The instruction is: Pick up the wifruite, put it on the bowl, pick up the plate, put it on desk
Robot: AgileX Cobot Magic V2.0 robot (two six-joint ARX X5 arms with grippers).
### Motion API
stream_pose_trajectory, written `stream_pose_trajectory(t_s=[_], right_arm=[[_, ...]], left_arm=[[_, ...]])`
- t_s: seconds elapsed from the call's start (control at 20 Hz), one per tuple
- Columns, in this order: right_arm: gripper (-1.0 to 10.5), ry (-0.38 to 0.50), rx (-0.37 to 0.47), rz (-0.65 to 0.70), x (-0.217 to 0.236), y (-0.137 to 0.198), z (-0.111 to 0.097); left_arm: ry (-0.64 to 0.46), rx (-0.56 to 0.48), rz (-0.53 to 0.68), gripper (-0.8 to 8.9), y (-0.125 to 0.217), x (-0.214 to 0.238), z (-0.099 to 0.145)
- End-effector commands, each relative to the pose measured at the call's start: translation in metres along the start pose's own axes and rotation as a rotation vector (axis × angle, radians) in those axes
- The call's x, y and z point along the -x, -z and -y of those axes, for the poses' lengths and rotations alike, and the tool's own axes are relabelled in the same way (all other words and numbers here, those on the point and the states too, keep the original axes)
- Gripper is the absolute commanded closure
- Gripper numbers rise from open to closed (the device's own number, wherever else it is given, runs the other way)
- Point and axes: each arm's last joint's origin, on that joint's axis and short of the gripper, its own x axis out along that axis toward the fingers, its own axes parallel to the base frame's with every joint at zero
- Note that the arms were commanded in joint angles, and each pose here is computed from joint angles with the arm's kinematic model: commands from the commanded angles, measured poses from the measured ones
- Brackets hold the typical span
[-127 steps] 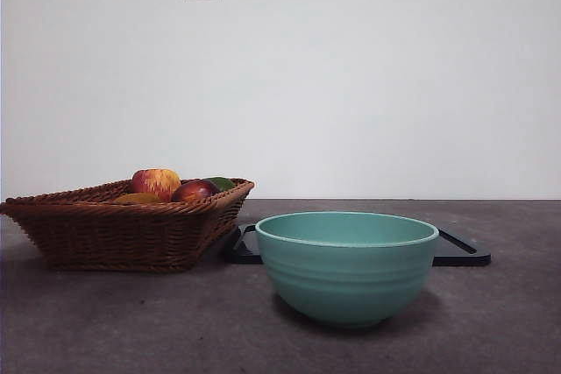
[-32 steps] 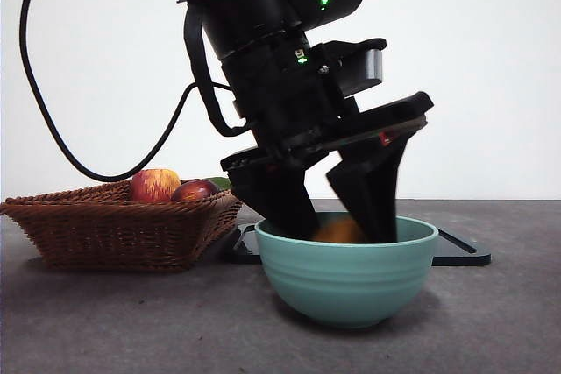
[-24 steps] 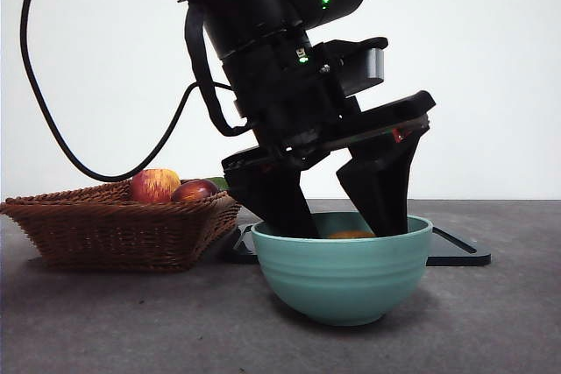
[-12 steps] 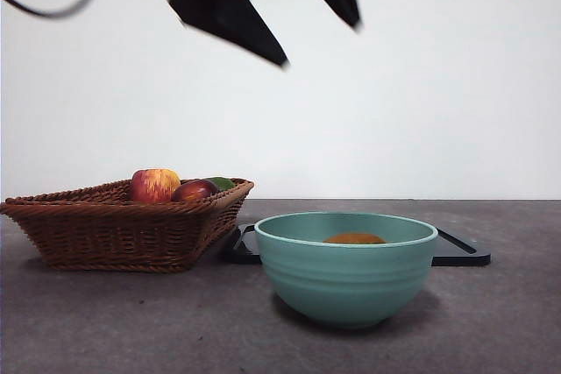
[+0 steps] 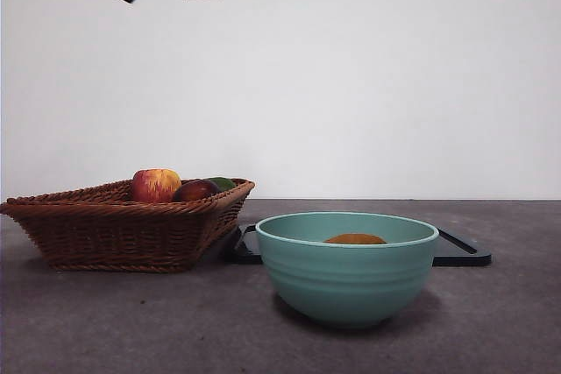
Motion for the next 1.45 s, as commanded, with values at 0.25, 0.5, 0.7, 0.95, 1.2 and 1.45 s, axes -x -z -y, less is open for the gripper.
stream_pose_trajectory(t_s=[0.25, 0.5, 0.7, 0.95, 1.2, 1.45], right_arm=[[5.3, -0.001, 0.002, 0.017, 0.003, -0.005, -0.002], [5.3, -0.002, -0.018, 0.005, 0.000, -0.006, 0.000], [5.3, -0.004, -0.037, -0.016, -0.004, -0.007, 0.002], [5.4, -0.002, -0.154, -0.065, -0.014, -0.009, 0.007], [5.9, 0.044, -0.313, -0.153, -0.048, 0.014, 0.021], [5.9, 0.054, -0.392, -0.114, -0.086, 0.026, 0.028]], left_arm=[[0.140, 0.003, -0.063, 4.03, 0.057, 0.009, -0.003], [0.339, -0.044, -0.163, 4.07, 0.082, 0.017, 0.001], [0.341, -0.048, -0.167, 4.07, 0.083, 0.018, 0.001], [0.341, -0.049, -0.167, 4.07, 0.083, 0.018, 0.001], [0.341, -0.050, -0.167, 4.07, 0.083, 0.018, 0.001], [0.342, -0.054, -0.163, 4.07, 0.082, 0.018, 0.001]])
